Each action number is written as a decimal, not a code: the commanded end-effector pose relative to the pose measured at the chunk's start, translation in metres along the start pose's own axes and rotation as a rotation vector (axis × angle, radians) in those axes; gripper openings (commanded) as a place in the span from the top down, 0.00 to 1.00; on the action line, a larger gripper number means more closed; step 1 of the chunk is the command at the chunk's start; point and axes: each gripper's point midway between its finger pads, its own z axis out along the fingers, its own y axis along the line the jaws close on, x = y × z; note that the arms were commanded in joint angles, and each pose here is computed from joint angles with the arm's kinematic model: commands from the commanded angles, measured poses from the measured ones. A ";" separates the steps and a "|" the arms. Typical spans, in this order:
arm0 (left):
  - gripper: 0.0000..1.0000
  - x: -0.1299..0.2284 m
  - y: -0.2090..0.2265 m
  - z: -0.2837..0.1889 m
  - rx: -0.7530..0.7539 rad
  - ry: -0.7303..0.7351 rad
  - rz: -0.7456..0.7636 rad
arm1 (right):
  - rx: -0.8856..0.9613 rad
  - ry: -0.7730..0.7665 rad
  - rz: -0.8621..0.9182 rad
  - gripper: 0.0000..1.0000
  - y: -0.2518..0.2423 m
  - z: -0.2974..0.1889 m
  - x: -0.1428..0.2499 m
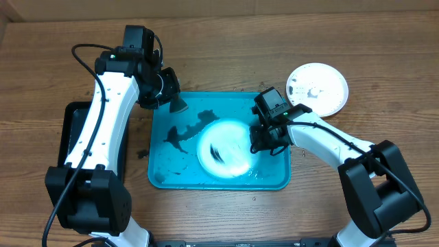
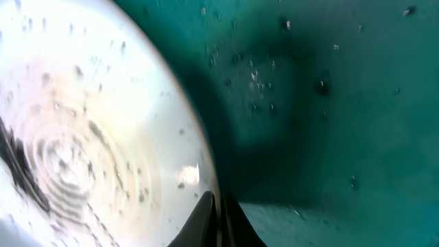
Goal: Clean dirty plates on tray and stack at the side
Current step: 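Pull the plate toward tray center, bring the sponge over it, then scrub the light-blue-rimmed plate with the left-held sponge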
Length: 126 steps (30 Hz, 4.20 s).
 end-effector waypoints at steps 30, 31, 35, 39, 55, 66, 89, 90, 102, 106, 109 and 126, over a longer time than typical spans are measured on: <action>0.96 0.093 -0.058 0.112 -0.087 0.331 0.161 | -0.062 -0.142 0.329 0.96 0.019 0.011 -0.035; 0.96 0.094 -0.058 0.116 -0.084 0.335 0.161 | -0.062 -0.141 0.329 0.96 0.019 0.011 -0.035; 0.96 0.097 -0.058 0.131 -0.079 0.364 0.154 | -0.062 -0.143 0.329 0.96 0.019 0.011 -0.035; 0.96 0.101 -0.053 0.148 -0.088 0.396 0.144 | -0.062 -0.143 0.329 0.96 0.019 0.011 -0.035; 0.96 0.060 0.039 0.144 -0.626 0.200 0.252 | -0.060 -0.163 0.326 0.96 0.018 0.011 -0.039; 0.96 0.038 0.029 0.129 -0.645 0.132 0.263 | -0.056 -0.155 0.328 0.96 0.018 0.011 -0.037; 0.96 0.100 -0.060 0.147 -0.091 0.444 0.284 | -0.056 -0.155 0.328 0.96 0.018 0.011 -0.037; 0.96 0.101 -0.053 0.151 -0.118 0.439 0.275 | -0.055 -0.154 0.329 0.96 0.018 0.011 -0.037; 0.96 0.077 0.037 0.171 -0.541 0.254 0.365 | -0.051 -0.148 0.330 0.96 0.017 0.011 -0.035; 0.96 0.059 0.062 0.153 -0.727 0.187 0.413 | -0.051 -0.148 0.329 0.96 0.017 0.011 -0.035; 0.96 0.046 0.073 0.141 -0.832 0.138 0.443 | -0.051 -0.148 0.329 0.96 0.017 0.011 -0.035; 0.96 -0.005 0.026 0.105 -0.778 -0.039 0.389 | -0.052 -0.149 0.328 0.96 0.017 0.011 -0.036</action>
